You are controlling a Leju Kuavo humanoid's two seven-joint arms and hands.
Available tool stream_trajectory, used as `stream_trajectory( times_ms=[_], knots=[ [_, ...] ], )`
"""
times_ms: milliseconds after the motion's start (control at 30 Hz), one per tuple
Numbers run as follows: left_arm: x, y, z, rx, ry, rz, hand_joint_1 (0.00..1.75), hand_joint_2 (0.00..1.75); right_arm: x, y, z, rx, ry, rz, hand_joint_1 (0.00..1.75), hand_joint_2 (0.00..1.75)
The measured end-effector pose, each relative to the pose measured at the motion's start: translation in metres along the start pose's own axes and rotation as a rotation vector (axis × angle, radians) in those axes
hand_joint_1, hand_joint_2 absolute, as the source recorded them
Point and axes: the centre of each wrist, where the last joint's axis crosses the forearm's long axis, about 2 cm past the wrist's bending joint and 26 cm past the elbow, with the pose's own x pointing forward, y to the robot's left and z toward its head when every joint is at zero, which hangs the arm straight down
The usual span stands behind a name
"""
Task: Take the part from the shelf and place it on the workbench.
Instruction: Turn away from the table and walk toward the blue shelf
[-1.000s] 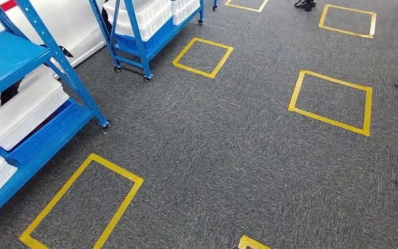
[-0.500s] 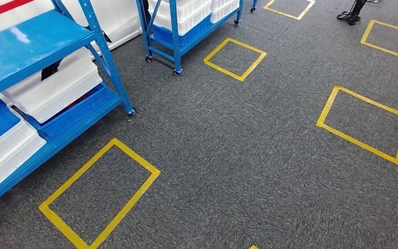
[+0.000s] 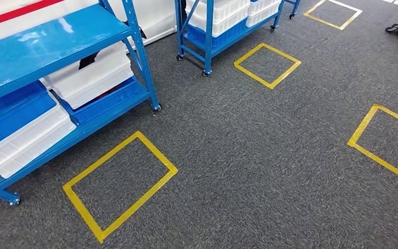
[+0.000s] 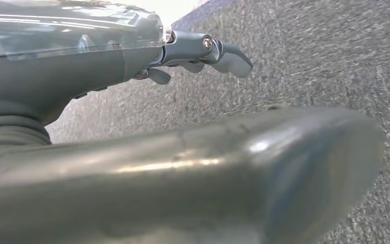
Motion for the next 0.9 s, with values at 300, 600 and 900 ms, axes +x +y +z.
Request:
stream_trajectory(
  times_ms=[300, 600, 900],
  knots=[
    [-0.002, 0.003, -0.002, -0.061, -0.068, 0.091, 0.00, 0.00, -0.044, -0.007, -0.006, 0.038, 0.046, 0.001, 0.00, 0.00],
    [0.030, 0.050, -0.030, -0.303, -0.208, 0.169, 0.00, 0.00, -0.122, -0.004, -0.005, 0.060, 0.194, -0.264, 0.00, 0.00],
    [0.012, 0.010, -0.010, -0.400, -0.325, -0.068, 0.00, 0.00, -0.153, 0.024, 0.006, -0.050, 0.211, -0.519, 0.00, 0.00]
  ],
)
